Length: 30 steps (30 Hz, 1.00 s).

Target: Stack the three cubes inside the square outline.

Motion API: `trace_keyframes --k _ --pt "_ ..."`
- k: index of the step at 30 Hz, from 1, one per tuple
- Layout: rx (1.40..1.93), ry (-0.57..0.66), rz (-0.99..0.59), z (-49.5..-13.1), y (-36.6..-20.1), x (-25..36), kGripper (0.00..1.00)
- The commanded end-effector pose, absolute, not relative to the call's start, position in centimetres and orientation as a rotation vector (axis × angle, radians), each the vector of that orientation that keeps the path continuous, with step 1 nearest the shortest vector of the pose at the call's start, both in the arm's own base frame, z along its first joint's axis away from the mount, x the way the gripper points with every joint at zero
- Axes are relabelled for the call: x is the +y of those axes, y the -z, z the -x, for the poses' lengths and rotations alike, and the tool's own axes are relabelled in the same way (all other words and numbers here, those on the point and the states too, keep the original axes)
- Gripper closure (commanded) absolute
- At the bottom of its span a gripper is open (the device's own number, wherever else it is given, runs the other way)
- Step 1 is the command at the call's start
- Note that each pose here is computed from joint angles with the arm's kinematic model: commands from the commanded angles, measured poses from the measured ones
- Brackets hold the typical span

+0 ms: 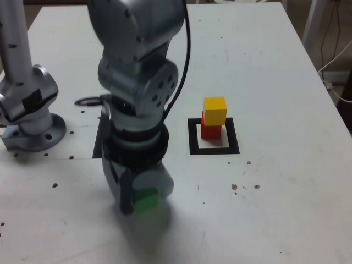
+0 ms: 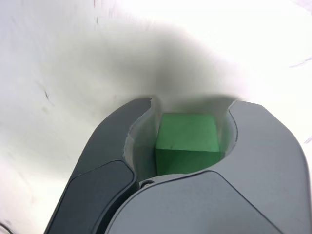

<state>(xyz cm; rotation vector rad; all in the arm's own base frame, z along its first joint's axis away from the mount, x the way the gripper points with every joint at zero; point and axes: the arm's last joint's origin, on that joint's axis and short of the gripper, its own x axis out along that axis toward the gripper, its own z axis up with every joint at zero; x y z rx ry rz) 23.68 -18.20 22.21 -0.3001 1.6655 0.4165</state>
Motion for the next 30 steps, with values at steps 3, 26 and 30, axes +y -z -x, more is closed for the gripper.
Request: trace_keyframes --k 3,26,30 --pt "1.715 -0.342 0.169 -24.3 -25.5 -15.8 0.90" --pt "1.740 -0.125 -0.092 -30.8 -33.4 -2.5 0.89" --pt "1.713 -0.104 -0.064 -32.2 -32.9 -2.4 0.89"
